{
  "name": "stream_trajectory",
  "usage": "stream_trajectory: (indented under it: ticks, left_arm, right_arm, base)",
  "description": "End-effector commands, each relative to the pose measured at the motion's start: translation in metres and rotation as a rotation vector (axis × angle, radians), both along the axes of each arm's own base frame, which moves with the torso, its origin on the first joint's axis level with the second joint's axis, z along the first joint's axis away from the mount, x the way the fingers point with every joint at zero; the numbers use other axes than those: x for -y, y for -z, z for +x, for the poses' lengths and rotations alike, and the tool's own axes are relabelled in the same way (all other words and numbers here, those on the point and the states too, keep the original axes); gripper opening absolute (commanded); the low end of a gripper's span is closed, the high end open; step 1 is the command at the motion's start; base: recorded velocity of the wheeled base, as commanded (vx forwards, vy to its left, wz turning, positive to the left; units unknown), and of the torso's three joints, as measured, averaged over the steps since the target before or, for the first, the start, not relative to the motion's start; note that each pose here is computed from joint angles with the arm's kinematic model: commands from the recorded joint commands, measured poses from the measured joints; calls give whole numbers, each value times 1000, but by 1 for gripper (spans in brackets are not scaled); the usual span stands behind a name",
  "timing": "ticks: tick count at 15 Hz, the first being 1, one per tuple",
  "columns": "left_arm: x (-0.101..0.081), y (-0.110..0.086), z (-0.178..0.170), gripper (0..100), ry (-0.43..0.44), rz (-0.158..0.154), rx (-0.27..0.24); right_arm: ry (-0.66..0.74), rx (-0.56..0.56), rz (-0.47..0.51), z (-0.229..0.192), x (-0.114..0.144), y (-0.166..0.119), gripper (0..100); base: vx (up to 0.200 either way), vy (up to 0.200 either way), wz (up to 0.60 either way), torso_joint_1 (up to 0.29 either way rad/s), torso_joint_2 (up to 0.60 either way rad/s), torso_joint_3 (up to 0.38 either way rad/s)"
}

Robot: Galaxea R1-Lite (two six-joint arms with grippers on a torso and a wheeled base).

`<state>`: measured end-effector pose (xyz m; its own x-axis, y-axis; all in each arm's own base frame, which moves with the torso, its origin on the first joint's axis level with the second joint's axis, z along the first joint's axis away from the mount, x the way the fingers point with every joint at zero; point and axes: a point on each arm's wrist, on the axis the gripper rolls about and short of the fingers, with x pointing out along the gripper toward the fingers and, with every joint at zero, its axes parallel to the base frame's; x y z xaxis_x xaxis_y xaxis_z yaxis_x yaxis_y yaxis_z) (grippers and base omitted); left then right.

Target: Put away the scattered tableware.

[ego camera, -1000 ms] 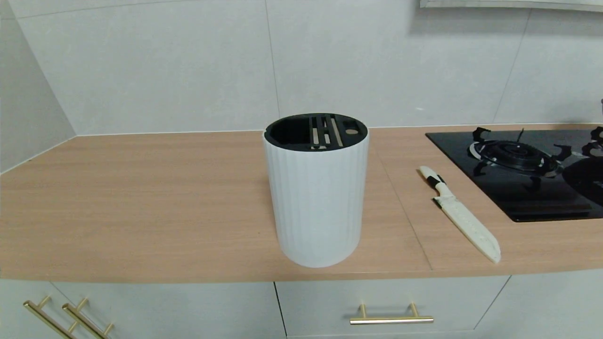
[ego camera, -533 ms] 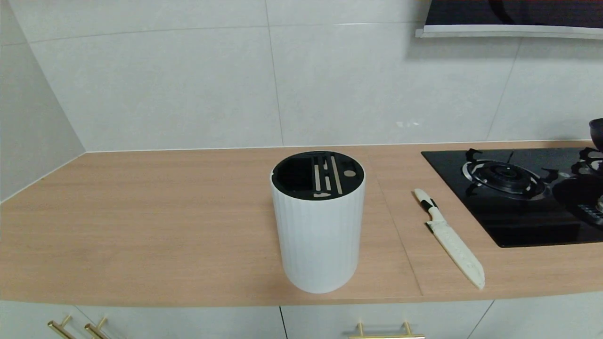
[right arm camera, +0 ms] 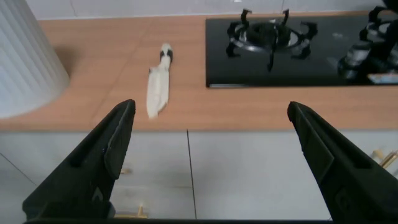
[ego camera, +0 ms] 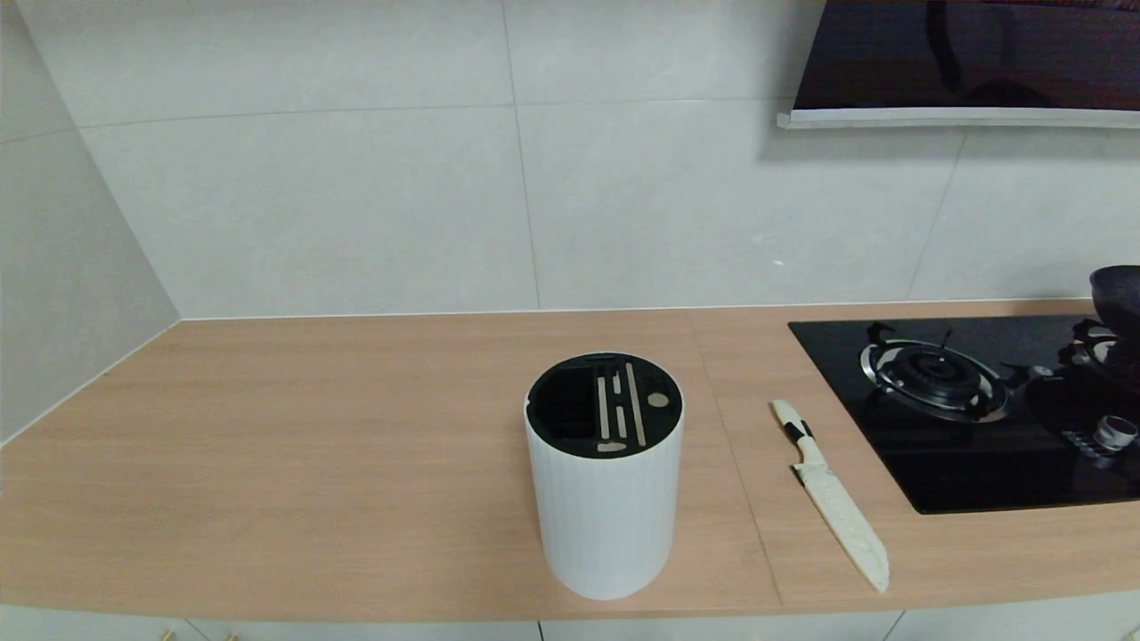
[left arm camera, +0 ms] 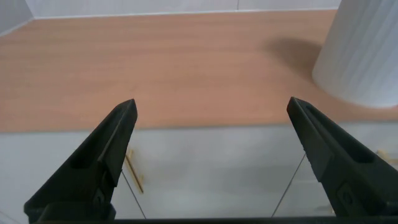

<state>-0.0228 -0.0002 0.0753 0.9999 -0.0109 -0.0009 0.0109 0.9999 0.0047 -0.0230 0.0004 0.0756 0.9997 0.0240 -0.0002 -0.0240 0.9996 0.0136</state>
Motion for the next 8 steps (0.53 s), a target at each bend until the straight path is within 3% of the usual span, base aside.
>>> stream_trajectory:
  ticks: [1,8]
  left_arm:
    - [0,0,0,100,0,0,1]
    - [0,0,0,100,0,0,-1]
  right_arm:
    - [-1,-1,0,0,0,0,100]
    - [-1,-1,0,0,0,0,100]
  base:
    - [0,0,0,276,-598,-320]
    - [0,0,0,226,-473,-249]
